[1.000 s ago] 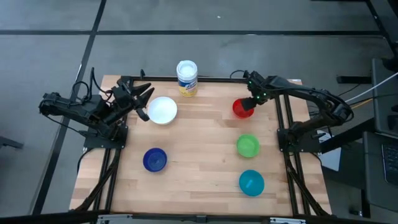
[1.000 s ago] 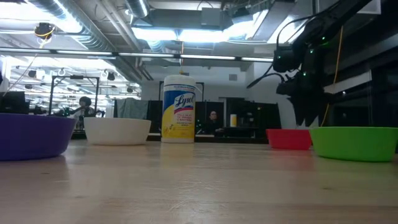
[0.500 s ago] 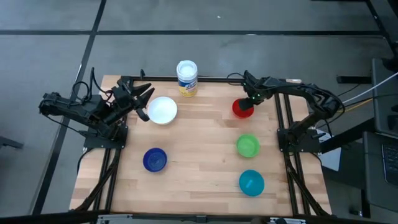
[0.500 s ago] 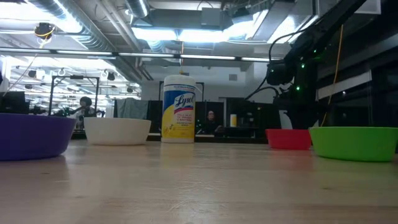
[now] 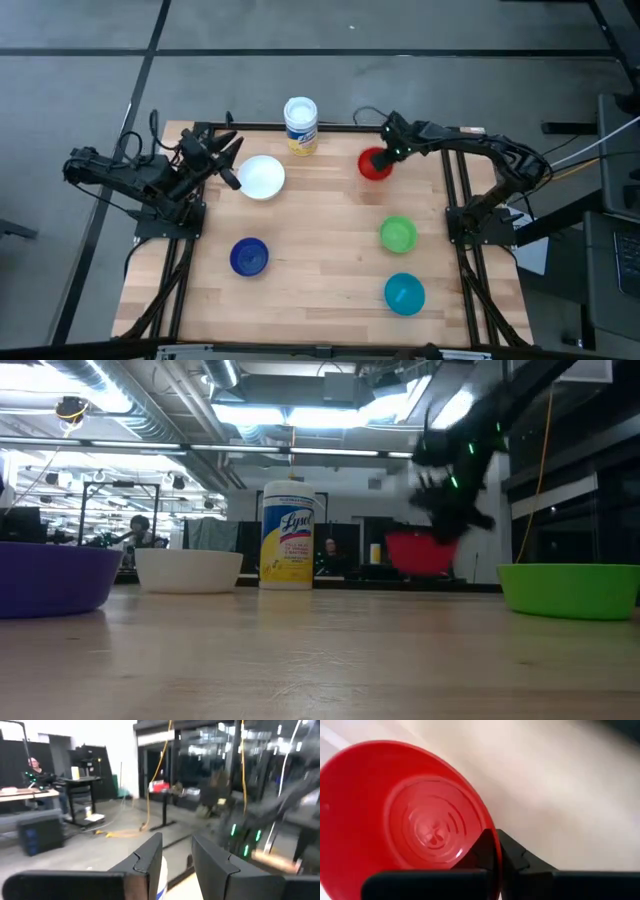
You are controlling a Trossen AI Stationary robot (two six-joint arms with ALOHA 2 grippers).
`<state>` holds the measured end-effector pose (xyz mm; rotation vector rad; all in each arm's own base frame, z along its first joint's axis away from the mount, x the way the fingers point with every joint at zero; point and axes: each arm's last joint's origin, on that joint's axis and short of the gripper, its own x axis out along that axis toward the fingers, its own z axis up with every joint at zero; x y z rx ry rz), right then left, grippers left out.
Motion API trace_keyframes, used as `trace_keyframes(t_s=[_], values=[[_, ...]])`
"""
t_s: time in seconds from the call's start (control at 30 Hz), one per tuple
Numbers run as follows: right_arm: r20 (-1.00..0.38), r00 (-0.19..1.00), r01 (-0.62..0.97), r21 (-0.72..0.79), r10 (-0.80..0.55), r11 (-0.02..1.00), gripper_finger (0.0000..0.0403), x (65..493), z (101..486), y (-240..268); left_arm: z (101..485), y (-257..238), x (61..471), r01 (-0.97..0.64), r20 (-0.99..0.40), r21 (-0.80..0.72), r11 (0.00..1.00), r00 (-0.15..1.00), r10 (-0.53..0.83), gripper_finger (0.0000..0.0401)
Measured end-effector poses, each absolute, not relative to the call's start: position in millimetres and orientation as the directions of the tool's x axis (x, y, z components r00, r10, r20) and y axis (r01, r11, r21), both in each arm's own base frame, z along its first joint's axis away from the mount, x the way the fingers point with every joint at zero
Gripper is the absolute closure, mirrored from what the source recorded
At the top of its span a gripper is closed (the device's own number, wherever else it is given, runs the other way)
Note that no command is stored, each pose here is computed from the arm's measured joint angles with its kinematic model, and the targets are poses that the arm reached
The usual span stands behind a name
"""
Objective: Nest bowls inside each other
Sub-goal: Stack the red bowl on the white bowl
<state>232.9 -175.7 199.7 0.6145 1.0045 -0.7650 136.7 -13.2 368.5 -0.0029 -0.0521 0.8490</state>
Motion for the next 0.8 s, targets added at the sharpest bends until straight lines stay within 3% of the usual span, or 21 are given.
trace_keyframes(t_s=[0.23,0.4,0.53,0.8], values=[[-0.674,0.6,0.673,0.136,-0.43,0.727,0.04,269,317,-161,370,-12,153,-0.714,-0.179,0.176,0.678,0.654,0.735,0.0323],[-0.55,0.657,0.632,0.028,-0.516,0.774,0.0401,284,377,-149,366,-1,191,-0.627,-0.414,0.341,0.701,0.569,0.71,0.0335],[-0.524,0.623,0.634,-0.097,-0.581,0.767,0.0401,295,392,-143,365,12,231,-0.627,-0.47,0.389,0.675,0.495,0.731,0.0329],[-0.519,0.486,0.619,-0.363,-0.703,0.697,0.0401,318,375,-136,389,24,283,-0.703,-0.348,0.317,0.637,0.539,0.767,0.0281]])
